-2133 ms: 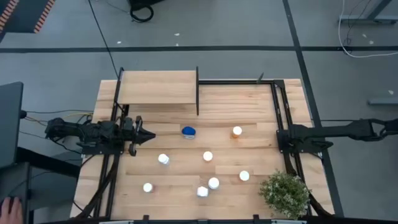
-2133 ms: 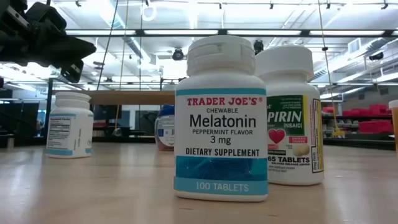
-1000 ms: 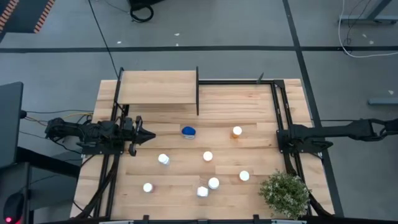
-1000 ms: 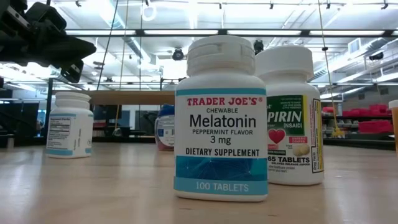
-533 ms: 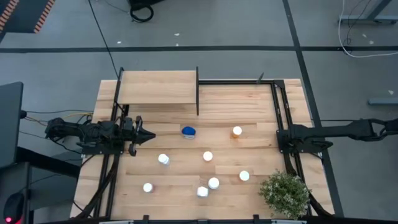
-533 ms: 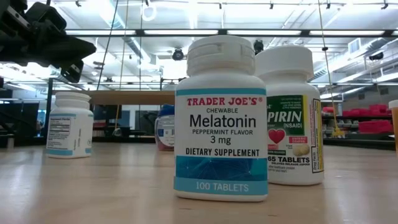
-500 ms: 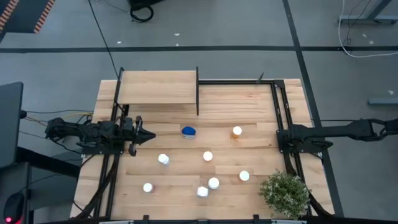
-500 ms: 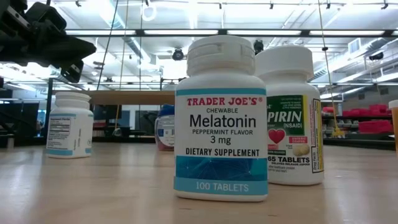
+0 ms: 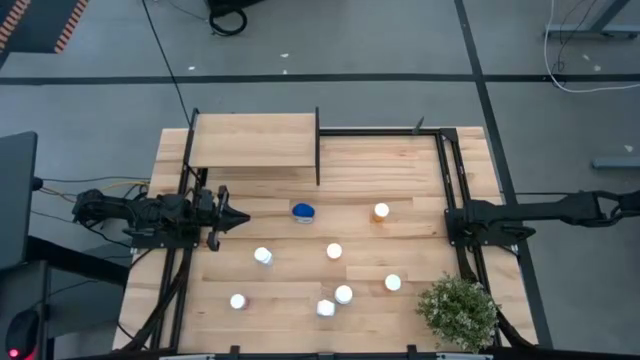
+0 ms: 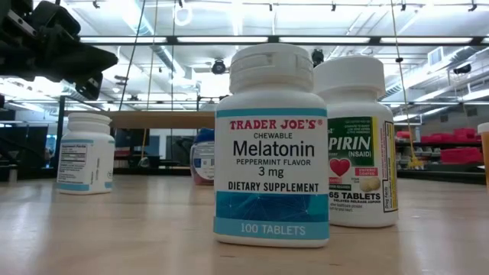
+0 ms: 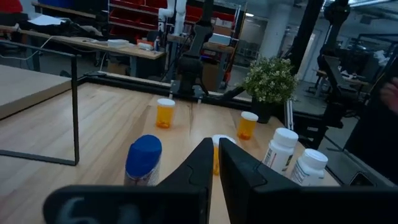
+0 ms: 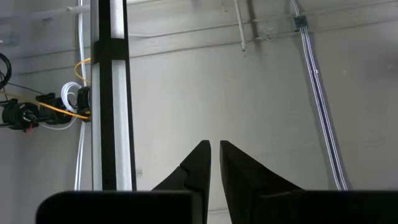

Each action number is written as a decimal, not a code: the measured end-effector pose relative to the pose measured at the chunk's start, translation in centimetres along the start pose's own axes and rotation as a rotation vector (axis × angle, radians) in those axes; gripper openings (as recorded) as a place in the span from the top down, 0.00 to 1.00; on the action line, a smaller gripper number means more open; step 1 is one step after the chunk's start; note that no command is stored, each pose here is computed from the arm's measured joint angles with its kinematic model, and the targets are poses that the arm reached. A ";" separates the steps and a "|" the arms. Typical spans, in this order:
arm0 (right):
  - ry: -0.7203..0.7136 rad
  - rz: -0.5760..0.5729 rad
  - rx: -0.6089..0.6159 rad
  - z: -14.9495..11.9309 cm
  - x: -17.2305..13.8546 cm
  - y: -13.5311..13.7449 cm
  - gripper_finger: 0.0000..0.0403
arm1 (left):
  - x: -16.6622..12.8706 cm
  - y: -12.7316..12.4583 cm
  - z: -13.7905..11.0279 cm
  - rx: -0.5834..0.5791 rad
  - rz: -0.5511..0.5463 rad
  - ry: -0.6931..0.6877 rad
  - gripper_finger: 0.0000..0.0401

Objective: Pick and place medicine bottles onto shelf by color
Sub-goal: Put the blue pill bottle on the shelf

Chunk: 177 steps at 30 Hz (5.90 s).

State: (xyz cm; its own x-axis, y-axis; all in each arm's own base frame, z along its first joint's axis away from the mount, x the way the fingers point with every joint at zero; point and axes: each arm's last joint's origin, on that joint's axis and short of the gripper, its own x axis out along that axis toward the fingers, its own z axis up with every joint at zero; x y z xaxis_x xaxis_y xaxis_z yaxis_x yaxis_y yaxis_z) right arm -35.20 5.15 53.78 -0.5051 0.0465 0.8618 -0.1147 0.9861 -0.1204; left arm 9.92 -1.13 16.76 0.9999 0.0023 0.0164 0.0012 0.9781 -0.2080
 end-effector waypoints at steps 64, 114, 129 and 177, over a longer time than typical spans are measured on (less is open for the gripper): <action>2.731 -0.685 -0.423 -43.7 -44.7 -13.4 0.90 | -0.3 0.0 2.1 -0.056 0.102 -0.241 0.89; 2.814 -1.167 -0.297 -38.7 -54.8 -7.2 0.58 | 6.1 -1.4 9.6 0.329 0.361 0.280 0.50; 2.951 -0.627 -0.310 -45.5 -62.5 -7.0 0.33 | 6.1 -1.4 9.6 0.329 0.360 0.276 0.49; 2.948 -0.546 -0.183 -49.1 -69.5 -10.4 0.50 | 4.8 -1.4 10.2 0.294 0.359 0.239 0.52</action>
State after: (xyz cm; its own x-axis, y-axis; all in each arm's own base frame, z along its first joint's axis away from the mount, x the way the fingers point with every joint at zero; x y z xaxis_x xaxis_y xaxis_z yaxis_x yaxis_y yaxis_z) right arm 43.13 -0.50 19.33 0.6093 -0.1696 -0.7745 0.2523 0.9675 -0.0134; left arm 14.53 -0.34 27.13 0.9121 0.3347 -0.2366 -0.3131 0.9415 0.1247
